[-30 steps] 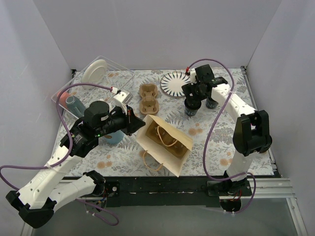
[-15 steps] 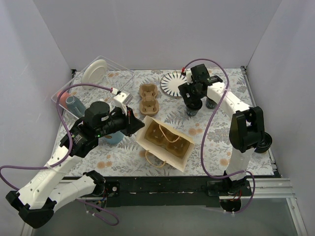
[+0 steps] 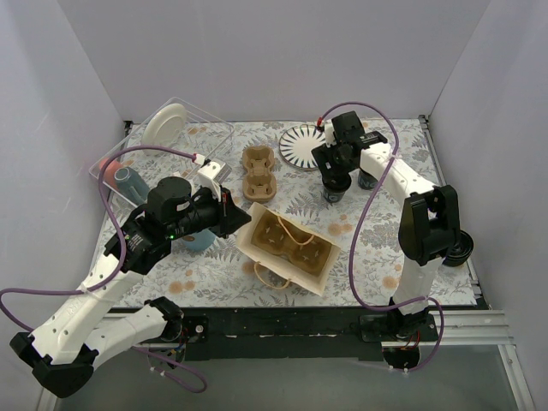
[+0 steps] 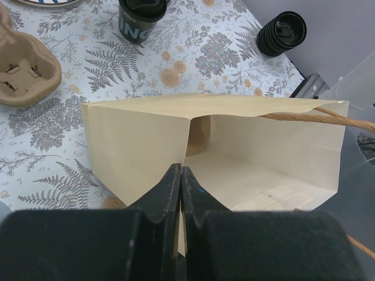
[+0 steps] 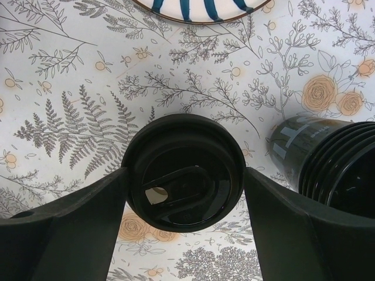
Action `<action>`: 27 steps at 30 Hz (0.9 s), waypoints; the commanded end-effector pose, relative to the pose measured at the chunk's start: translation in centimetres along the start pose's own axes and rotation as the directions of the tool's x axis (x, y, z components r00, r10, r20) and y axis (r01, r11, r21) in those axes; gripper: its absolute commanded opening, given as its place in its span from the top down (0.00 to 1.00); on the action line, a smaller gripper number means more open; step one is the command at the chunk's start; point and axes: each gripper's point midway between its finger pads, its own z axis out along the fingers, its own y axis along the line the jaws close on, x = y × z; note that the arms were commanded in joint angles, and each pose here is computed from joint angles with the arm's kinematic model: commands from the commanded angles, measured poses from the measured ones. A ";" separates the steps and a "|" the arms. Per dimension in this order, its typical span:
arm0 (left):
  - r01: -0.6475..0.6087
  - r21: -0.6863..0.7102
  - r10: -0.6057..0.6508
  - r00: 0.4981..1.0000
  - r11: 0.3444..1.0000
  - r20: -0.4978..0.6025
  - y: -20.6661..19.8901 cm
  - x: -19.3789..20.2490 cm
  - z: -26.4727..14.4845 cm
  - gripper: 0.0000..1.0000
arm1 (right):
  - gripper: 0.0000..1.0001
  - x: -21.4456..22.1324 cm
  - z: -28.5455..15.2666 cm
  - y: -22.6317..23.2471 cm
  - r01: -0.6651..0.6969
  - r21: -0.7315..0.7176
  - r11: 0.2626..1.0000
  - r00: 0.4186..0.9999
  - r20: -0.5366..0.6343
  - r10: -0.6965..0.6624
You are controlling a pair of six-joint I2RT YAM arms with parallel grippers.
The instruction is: Pack the takeout coffee
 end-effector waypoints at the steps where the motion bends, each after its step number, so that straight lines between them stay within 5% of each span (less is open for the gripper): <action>1: -0.013 0.003 0.013 0.999 1.000 0.041 -0.5 -1.1 -0.9 1.00 | 0.15 0.0 -0.1 0.6 -0.024 -0.017 1.000 1.000 -0.015 0.024; 11: -0.005 -0.003 0.005 0.999 1.000 0.042 -0.4 -0.9 -1.1 1.00 | 0.26 0.8 0.1 0.8 -0.044 -0.025 0.999 0.999 -0.033 0.043; 27: 0.006 -0.005 -0.006 0.999 1.000 0.044 -0.4 -0.8 -1.2 1.00 | 0.16 2.0 0.6 0.8 -0.054 -0.018 0.998 0.996 -0.077 0.053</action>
